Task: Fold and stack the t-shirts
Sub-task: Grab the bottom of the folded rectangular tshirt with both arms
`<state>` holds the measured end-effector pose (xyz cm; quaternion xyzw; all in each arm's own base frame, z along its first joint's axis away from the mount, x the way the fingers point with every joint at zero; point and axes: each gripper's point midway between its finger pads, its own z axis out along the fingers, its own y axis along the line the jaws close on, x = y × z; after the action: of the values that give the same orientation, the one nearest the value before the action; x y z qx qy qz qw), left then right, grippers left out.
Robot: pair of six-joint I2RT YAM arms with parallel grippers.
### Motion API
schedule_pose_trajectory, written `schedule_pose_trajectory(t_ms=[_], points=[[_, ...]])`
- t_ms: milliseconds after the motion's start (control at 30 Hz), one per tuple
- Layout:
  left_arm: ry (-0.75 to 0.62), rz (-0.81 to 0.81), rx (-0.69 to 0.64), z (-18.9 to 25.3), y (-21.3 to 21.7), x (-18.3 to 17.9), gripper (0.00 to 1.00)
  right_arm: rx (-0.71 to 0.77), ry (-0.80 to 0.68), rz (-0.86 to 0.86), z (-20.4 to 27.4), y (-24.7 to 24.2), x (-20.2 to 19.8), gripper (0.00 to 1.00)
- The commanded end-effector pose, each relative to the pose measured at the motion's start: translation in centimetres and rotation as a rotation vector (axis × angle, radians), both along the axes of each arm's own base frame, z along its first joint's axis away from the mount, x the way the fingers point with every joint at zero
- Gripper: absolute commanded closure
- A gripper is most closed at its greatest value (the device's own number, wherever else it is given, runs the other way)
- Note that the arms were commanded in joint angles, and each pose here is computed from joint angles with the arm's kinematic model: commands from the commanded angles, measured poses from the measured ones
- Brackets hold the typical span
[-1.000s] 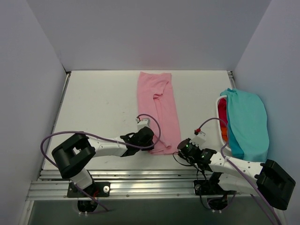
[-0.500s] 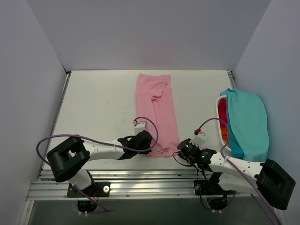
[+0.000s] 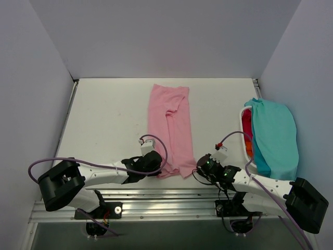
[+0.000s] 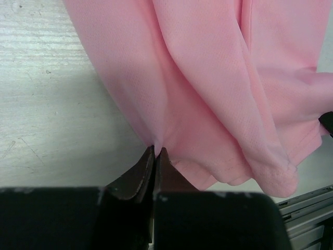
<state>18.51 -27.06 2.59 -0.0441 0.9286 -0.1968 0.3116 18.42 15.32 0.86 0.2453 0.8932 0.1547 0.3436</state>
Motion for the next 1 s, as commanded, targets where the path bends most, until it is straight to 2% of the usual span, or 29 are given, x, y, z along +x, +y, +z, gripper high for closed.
schedule_pose_trajectory(t_ms=[0,33,133,200,267,333,467,500,800,933,967], points=[[-0.008,0.026,0.055,-0.4,1.4,0.1,0.98,-0.065,0.003,-0.032,-0.8,-1.7,-0.3,1.0],[-0.006,0.024,0.058,-0.5,1.3,0.1,0.97,-0.063,0.002,-0.03,-0.7,-1.7,-0.3,1.0],[-0.002,0.019,0.057,-0.7,0.8,0.1,0.87,-0.054,0.004,-0.021,-0.5,-1.3,-0.3,1.0],[-0.005,0.009,0.052,-0.5,0.3,0.2,0.67,-0.055,0.006,-0.021,-0.3,-1.2,-0.4,1.0],[-0.001,-0.002,0.056,-0.5,0.0,0.0,0.55,-0.047,-0.003,-0.013,0.1,-1.0,-0.4,1.0],[-0.005,-0.008,0.055,-0.2,-0.3,0.0,0.52,-0.037,-0.007,-0.014,0.3,-1.0,-0.5,0.91],[-0.007,-0.02,0.051,0.3,-0.5,-0.3,0.52,-0.021,-0.015,-0.011,0.7,-0.9,-0.7,0.49],[-0.011,-0.022,0.044,0.7,-0.6,-0.4,0.52,-0.022,-0.015,-0.01,0.7,-0.9,-0.8,0.46],[-0.007,-0.038,0.037,1.9,0.4,-2.1,0.54,-0.03,-0.025,-0.008,0.8,-0.8,-0.6,0.45],[-0.02,-0.045,0.026,3.0,1.0,-2.7,0.32,-0.039,-0.03,-0.008,0.9,-0.7,-0.4,0.45],[-0.026,-0.046,0.026,3.1,1.2,-2.8,0.21,-0.034,-0.033,-0.008,1.0,-0.5,-0.3,0.45]])
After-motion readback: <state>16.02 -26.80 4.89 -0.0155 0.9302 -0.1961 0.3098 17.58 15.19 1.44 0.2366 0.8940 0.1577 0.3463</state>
